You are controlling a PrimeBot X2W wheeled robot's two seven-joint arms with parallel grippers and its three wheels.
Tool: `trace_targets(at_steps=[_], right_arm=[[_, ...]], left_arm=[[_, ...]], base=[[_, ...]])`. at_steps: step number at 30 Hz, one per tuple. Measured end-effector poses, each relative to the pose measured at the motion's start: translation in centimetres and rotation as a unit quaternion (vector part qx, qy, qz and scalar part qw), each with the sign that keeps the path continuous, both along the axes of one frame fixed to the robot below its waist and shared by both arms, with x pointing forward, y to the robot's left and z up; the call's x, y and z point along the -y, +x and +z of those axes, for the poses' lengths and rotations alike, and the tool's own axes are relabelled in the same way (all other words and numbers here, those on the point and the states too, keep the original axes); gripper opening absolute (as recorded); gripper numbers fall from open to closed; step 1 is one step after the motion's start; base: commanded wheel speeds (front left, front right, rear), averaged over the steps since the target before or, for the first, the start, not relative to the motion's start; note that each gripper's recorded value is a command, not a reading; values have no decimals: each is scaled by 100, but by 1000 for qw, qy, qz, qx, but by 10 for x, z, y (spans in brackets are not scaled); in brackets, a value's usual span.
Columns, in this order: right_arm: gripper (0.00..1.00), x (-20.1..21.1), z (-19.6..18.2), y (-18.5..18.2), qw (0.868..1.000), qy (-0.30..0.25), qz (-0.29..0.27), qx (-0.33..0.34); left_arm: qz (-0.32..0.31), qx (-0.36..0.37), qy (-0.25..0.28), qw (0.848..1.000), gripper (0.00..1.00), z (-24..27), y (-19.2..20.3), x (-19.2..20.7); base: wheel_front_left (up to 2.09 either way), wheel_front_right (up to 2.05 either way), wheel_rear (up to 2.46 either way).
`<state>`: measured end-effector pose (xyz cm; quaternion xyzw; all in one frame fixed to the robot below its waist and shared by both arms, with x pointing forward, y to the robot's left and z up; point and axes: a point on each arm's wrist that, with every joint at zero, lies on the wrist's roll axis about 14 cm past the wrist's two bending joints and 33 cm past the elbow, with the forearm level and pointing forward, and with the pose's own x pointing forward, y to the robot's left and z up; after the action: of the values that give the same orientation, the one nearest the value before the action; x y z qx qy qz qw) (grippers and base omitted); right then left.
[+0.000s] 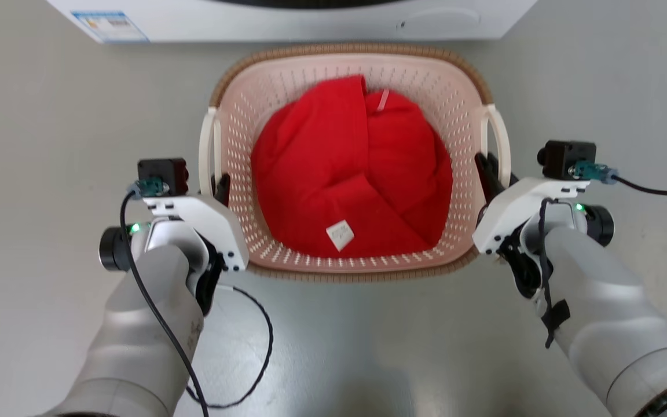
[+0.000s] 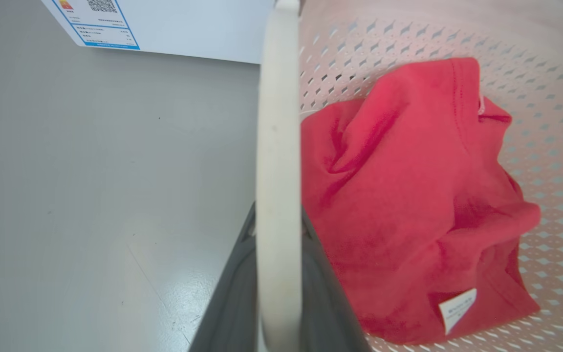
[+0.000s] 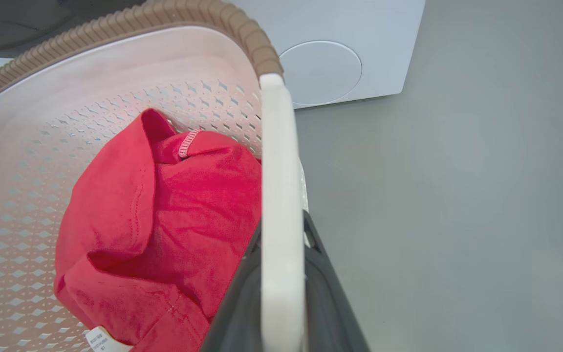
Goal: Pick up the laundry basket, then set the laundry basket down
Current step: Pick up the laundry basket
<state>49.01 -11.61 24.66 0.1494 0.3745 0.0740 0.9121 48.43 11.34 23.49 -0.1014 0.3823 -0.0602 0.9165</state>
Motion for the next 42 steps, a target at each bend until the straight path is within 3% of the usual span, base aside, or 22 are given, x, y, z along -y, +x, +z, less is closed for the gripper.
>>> trace_targets(at_steps=[25,42], right_arm=[[0,-5,79,-92,1000,6,17,-7],[0,-9,90,-132,1000,24,7,-7]], left_arm=[[0,-15,-12,1000,0,77,-91,0],[-2,-21,-19,1000,0,90,-136,-1]], base=[[0,0,0],[0,0,0]])
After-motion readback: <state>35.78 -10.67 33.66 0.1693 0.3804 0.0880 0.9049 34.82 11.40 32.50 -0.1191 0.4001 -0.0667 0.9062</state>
